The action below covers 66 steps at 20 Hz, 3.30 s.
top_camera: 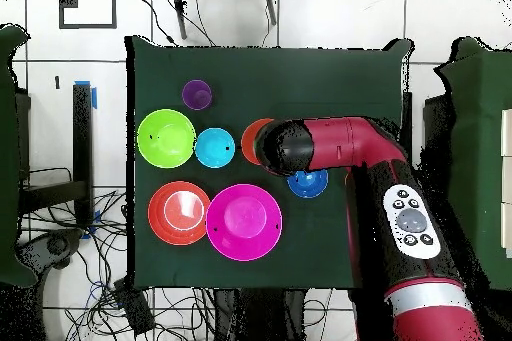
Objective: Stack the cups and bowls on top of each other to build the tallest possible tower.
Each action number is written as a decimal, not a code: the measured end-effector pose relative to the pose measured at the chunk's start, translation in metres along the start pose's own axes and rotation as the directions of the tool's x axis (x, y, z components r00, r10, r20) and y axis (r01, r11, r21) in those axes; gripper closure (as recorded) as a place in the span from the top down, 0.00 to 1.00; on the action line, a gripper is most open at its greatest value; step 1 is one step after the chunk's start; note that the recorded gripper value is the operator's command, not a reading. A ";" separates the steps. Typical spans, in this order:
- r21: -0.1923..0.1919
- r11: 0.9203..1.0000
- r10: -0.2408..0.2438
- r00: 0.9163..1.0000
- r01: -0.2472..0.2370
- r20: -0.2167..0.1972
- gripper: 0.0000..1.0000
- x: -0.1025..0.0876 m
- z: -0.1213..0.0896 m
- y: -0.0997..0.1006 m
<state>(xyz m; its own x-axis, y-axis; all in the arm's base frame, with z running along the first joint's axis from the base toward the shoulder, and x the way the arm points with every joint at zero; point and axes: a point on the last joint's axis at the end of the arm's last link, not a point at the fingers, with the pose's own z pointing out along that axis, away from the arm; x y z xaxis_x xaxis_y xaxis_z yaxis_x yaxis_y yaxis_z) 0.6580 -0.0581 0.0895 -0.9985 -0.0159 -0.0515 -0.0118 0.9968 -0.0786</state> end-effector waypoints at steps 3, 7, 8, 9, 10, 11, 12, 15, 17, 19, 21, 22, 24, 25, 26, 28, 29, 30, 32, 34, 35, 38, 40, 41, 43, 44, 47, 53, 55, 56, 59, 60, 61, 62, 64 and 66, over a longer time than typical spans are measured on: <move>0.000 1.000 0.000 1.000 0.000 0.000 0.00 0.000 0.000 0.000; 0.000 1.000 0.000 1.000 0.000 0.000 0.00 0.000 0.000 0.000; 0.000 1.000 0.000 1.000 0.000 0.000 0.00 0.000 0.000 0.000; 0.000 1.000 0.000 1.000 0.000 0.000 0.00 0.000 0.000 0.000; 0.000 1.000 0.000 1.000 0.000 0.000 0.00 0.000 0.000 0.000; 0.000 1.000 0.000 1.000 0.000 0.000 0.00 0.000 0.000 0.000; 0.000 1.000 0.000 1.000 0.000 0.000 0.00 0.000 0.000 0.000; 0.000 1.000 0.000 1.000 0.000 0.000 0.00 0.000 0.000 0.000; 0.000 1.000 -0.001 1.000 0.001 0.000 0.00 0.000 0.000 0.000; 0.001 1.000 -0.002 1.000 0.002 0.000 0.00 0.000 0.000 0.001; 0.002 1.000 -0.004 1.000 0.004 -0.001 0.00 0.000 0.000 0.002; 0.003 1.000 -0.005 1.000 0.005 -0.001 0.00 0.000 0.000 0.003; 0.005 1.000 -0.009 1.000 0.009 -0.001 0.00 0.001 0.000 0.005; 0.006 1.000 -0.012 1.000 0.012 0.000 0.00 0.001 0.000 0.007; 0.007 1.000 -0.014 1.000 0.014 0.002 0.00 0.000 0.000 0.008; 0.008 1.000 -0.017 1.000 0.017 0.006 0.00 0.000 0.000 0.010; 0.008 1.000 -0.020 1.000 0.020 0.013 0.00 -0.001 0.000 0.012; 0.008 1.000 -0.022 1.000 0.022 0.019 0.00 -0.002 0.000 0.013; 0.007 1.000 -0.024 0.999 0.023 0.038 0.00 -0.004 0.000 0.015; 0.003 1.000 -0.024 0.997 0.024 0.070 0.00 -0.008 0.003 0.016; 0.002 1.000 -0.024 0.997 0.024 0.075 0.00 -0.008 0.003 0.016; -0.005 1.000 -0.023 0.996 0.024 0.090 0.00 -0.009 0.010 0.017; -0.008 1.000 -0.023 0.995 0.024 0.094 0.00 -0.008 0.013 0.018; -0.010 1.000 -0.023 0.995 0.024 0.097 0.00 -0.008 0.015 0.018; -0.012 1.000 -0.022 0.995 0.023 0.093 0.00 -0.007 0.018 0.019; -0.013 1.000 -0.022 0.996 0.023 0.090 0.00 -0.006 0.019 0.019; -0.017 1.000 -0.022 0.996 0.023 0.083 0.00 -0.004 0.023 0.020; -0.016 1.000 -0.021 0.996 0.023 0.083 0.00 -0.004 0.023 0.020; -0.016 1.000 -0.021 0.996 0.023 0.083 0.00 -0.004 0.023 0.020; -0.016 1.000 -0.021 0.996 0.023 0.083 0.00 -0.004 0.023 0.020; -0.016 1.000 -0.021 0.996 0.023 0.083 0.00 -0.004 0.023 0.020; -0.016 1.000 -0.021 0.996 0.023 0.083 0.00 -0.004 0.023 0.020; -0.016 1.000 -0.021 0.996 0.023 0.083 0.00 -0.004 0.023 0.020; -0.016 1.000 -0.021 0.996 0.023 0.083 0.00 -0.004 0.023 0.020; -0.016 1.000 -0.021 0.996 0.023 0.083 0.00 -0.004 0.023 0.020; -0.016 1.000 -0.021 0.996 0.023 0.083 0.00 -0.004 0.023 0.020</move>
<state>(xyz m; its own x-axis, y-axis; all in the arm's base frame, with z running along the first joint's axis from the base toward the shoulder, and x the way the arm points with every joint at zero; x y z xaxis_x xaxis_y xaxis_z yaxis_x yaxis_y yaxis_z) 0.6628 -0.0402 0.0651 -0.9903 -0.0433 -0.1318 -0.0351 0.9973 -0.0638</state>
